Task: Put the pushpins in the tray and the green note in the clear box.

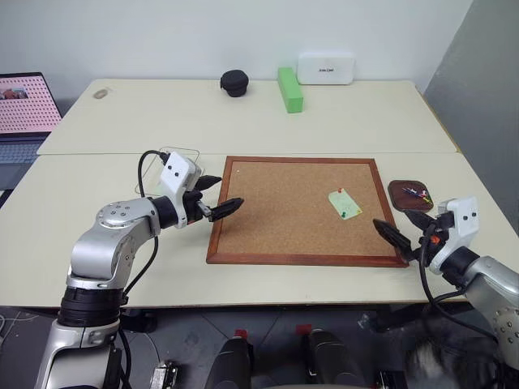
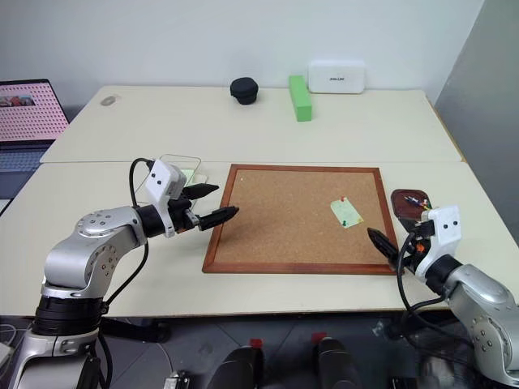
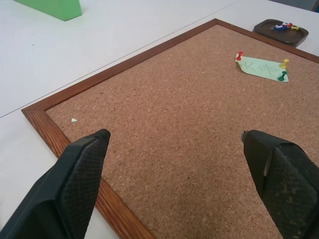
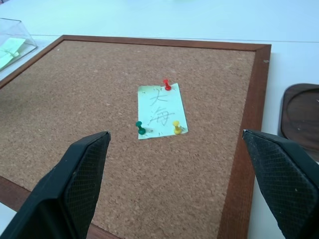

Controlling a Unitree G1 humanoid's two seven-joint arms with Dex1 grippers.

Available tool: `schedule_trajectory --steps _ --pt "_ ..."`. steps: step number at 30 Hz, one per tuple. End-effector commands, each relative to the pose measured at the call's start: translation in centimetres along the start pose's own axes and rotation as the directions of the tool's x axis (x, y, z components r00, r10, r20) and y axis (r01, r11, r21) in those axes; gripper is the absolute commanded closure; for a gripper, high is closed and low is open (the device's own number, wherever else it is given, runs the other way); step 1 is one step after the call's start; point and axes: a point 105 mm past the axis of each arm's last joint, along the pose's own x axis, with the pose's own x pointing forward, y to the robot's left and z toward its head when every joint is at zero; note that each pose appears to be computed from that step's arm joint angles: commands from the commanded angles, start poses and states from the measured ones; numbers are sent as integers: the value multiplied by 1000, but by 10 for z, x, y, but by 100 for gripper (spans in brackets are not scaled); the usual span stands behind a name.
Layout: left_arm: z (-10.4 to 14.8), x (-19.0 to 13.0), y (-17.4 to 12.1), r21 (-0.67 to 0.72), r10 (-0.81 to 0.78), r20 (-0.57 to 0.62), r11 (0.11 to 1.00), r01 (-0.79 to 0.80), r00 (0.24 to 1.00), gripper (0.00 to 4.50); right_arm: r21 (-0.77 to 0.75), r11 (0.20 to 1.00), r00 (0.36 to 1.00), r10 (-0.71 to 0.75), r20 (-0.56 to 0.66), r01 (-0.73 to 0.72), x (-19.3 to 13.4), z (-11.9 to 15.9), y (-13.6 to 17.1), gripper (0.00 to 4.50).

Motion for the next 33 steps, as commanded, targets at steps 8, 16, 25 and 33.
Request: schedule_trajectory --steps 8,16,25,33 --pt "10 -8 0 23 18 34 1000 -19 999 0 -75 997 1000 3 23 -1 -2 8 -1 0" --pt "16 -8 -1 17 18 59 1000 -19 998 0 -79 997 1000 12 23 -10 1 7 2 0" --pt "18 -3 -7 16 -15 76 1000 14 997 0 -90 996 1000 9 27 -6 1 7 3 0" --pt "26 24 -25 37 -116 134 993 112 984 48 -119 992 996 -24 84 34 26 15 -5 0"
